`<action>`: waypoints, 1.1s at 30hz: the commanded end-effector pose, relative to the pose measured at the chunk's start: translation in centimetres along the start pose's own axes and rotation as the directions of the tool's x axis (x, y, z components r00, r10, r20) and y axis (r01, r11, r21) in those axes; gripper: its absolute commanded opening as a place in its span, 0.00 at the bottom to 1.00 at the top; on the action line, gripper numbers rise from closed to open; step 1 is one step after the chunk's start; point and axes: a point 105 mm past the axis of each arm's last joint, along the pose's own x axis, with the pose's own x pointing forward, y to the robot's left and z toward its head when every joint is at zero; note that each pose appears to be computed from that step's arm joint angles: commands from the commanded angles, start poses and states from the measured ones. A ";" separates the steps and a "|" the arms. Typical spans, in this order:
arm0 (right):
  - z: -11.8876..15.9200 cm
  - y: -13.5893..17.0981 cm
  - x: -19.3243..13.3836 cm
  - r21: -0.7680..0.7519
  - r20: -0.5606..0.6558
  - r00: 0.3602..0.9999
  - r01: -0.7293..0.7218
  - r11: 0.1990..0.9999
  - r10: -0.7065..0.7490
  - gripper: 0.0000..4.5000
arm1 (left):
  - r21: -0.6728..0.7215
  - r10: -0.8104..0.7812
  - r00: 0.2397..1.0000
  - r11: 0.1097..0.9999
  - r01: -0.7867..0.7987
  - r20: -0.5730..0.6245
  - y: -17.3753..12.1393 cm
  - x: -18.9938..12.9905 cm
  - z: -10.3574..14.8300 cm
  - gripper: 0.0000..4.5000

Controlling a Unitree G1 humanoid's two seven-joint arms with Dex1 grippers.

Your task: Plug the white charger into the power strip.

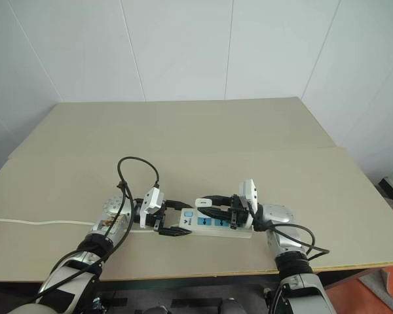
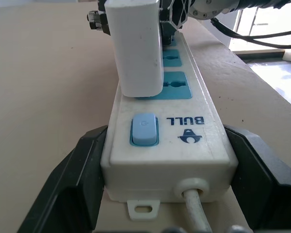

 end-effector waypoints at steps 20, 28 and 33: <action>-3.5 -0.1 -2.9 0.016 -0.137 0.989 0.048 0.999 -0.046 0.25 | -0.019 -0.032 0.999 0.999 0.031 -0.041 -1.3 0.0 -0.9 0.72; -4.1 -0.1 -2.8 0.037 -0.177 0.984 -0.009 0.999 0.016 0.25 | -0.024 -0.036 0.998 0.999 0.035 -0.043 -1.5 -0.3 -1.0 0.72; -4.7 -0.1 -2.5 0.081 -0.189 0.980 -0.046 0.996 0.061 0.25 | -0.024 -0.033 0.999 0.999 0.032 -0.041 -1.8 -0.4 -1.0 0.72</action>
